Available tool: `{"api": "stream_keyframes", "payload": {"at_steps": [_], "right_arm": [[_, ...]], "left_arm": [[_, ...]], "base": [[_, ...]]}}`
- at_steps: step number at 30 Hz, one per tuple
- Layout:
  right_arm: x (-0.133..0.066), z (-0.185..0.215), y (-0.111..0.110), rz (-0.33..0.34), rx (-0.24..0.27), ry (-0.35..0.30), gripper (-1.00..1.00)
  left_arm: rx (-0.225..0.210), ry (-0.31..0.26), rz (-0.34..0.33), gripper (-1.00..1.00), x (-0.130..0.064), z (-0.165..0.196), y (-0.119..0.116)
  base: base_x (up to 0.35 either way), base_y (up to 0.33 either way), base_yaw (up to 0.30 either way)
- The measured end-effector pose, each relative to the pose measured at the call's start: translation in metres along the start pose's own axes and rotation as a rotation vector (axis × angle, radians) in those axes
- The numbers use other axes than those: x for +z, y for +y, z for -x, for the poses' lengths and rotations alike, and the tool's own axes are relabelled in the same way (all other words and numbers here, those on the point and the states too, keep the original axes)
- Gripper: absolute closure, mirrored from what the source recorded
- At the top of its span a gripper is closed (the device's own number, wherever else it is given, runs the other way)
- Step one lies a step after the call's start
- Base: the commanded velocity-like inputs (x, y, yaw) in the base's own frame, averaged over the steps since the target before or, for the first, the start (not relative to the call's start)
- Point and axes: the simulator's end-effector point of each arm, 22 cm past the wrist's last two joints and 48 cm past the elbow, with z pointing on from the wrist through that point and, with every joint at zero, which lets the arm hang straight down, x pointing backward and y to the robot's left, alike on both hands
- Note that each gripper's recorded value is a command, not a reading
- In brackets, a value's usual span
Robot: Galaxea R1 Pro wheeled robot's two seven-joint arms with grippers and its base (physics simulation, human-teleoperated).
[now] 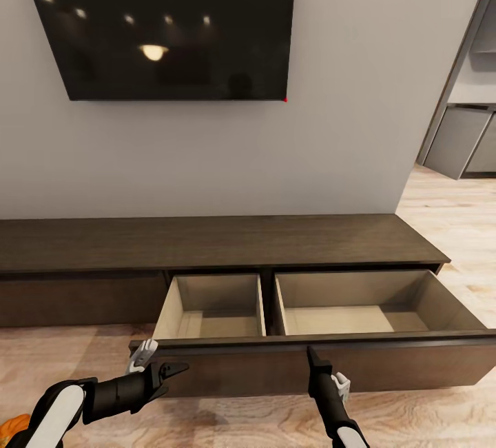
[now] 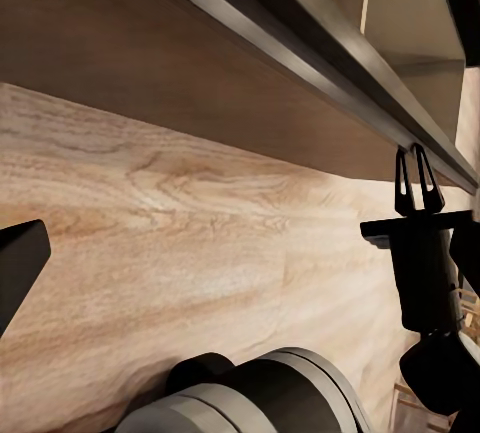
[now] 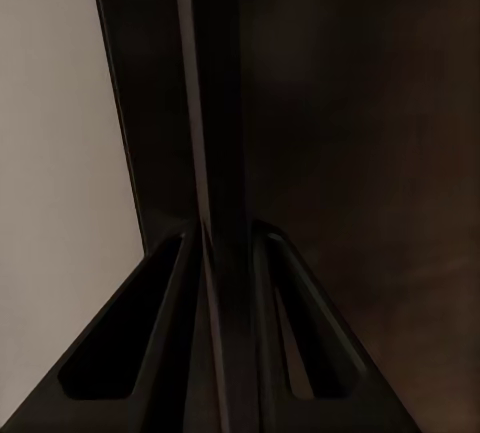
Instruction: Place each of the two pumpkins and all three candles from the living room inside a cabinet in the living room (use any cabinet), then make sure every cabinet is closed, and position the cauldron so it is next to a table in the living room.
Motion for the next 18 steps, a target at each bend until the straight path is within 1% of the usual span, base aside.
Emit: {"api": "stream_keyframes", "payload": {"at_steps": [6, 18], "right_arm": [[0.0033, 0.0003, 0.0010, -0.008, 0.000, 0.000, 1.00], [0.0034, 0.0003, 0.0010, -0.008, -0.001, 0.000, 1.00]], "left_arm": [[0.000, 0.001, 0.000, -1.00, 0.0001, -0.0002, -0.0001], [-0.001, 0.001, -0.001, -1.00, 0.0005, -0.0004, -0.0005]], "base": [[-0.034, 0.000, 0.000], [-0.002, 0.000, 0.000]]}}
